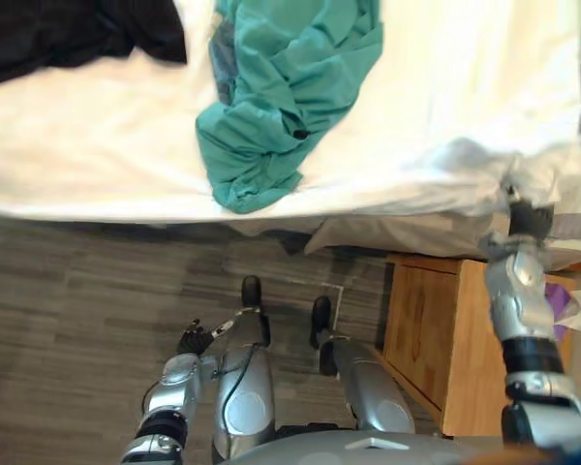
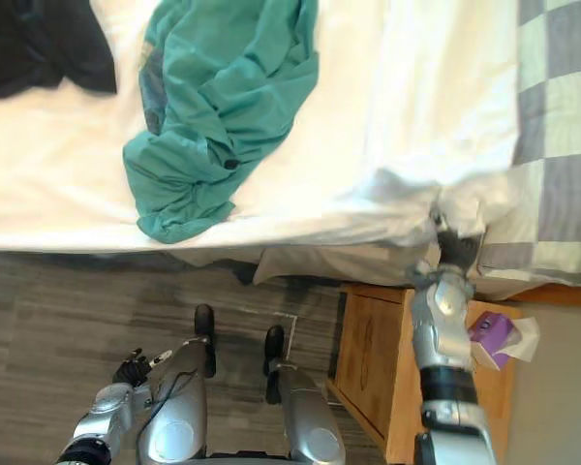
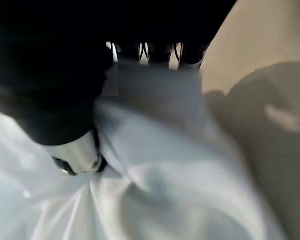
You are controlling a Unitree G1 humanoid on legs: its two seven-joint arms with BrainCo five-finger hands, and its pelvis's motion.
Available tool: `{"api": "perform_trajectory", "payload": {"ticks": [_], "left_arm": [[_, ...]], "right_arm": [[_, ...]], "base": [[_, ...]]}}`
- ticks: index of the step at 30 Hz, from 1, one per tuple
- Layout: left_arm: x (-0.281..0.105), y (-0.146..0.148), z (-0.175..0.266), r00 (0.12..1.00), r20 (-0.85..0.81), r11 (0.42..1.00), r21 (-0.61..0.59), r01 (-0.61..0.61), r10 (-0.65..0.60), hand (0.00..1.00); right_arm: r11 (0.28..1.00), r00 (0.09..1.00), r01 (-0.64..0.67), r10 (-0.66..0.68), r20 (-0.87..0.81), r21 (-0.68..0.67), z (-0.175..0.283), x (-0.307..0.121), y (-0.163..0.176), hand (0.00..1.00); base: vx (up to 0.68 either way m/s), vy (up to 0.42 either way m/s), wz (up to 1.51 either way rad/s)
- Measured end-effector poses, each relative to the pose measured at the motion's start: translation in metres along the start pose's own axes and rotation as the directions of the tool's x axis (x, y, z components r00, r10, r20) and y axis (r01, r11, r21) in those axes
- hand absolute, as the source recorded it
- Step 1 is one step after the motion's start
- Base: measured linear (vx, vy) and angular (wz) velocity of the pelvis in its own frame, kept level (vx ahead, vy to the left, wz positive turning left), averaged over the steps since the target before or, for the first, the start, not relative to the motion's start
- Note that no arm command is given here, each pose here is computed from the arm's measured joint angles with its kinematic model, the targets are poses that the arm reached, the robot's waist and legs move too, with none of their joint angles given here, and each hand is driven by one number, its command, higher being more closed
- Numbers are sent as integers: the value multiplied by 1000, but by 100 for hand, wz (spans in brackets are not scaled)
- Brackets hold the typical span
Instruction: Tidy the bed and pick cloth on bed and put in laundry
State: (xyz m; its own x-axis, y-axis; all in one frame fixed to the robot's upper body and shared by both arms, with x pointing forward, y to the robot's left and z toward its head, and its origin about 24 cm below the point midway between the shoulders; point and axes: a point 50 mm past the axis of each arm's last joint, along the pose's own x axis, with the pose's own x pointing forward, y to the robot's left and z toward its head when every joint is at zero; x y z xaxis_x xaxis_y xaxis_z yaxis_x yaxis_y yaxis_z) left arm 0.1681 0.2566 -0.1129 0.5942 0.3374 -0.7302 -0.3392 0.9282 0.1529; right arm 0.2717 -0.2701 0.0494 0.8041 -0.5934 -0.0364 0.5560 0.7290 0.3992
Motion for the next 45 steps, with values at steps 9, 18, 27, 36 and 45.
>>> {"api": "perform_trajectory", "payload": {"ticks": [9, 18, 27, 36, 45], "left_arm": [[-23, 6, -73, 972, -230, 999, -27, 36, -42, 0], [-43, 6, -122, 907, -409, 993, -106, 61, -99, 0], [-49, 5, -134, 866, -472, 985, -118, 126, -167, 0], [-66, 9, -157, 834, -537, 992, -52, 118, -127, 0], [-51, 5, -136, 878, -475, 998, 15, 66, -51, 0]], "right_arm": [[949, 918, 305, -270, -291, 80, -78, -75, -109, 0], [768, 658, 635, -595, -462, -85, -109, -182, -215, 0], [945, 914, 324, -327, -240, -51, -60, -120, -181, 100], [927, 938, -346, 346, 28, 146, 1, -55, -72, 100], [684, 765, -644, 562, 314, 344, 53, -28, 37, 100]], "base": [[40, 9, -14], [-14, -10, -23], [-26, -4, -4], [83, 2, 7], [-63, -26, 18]]}}
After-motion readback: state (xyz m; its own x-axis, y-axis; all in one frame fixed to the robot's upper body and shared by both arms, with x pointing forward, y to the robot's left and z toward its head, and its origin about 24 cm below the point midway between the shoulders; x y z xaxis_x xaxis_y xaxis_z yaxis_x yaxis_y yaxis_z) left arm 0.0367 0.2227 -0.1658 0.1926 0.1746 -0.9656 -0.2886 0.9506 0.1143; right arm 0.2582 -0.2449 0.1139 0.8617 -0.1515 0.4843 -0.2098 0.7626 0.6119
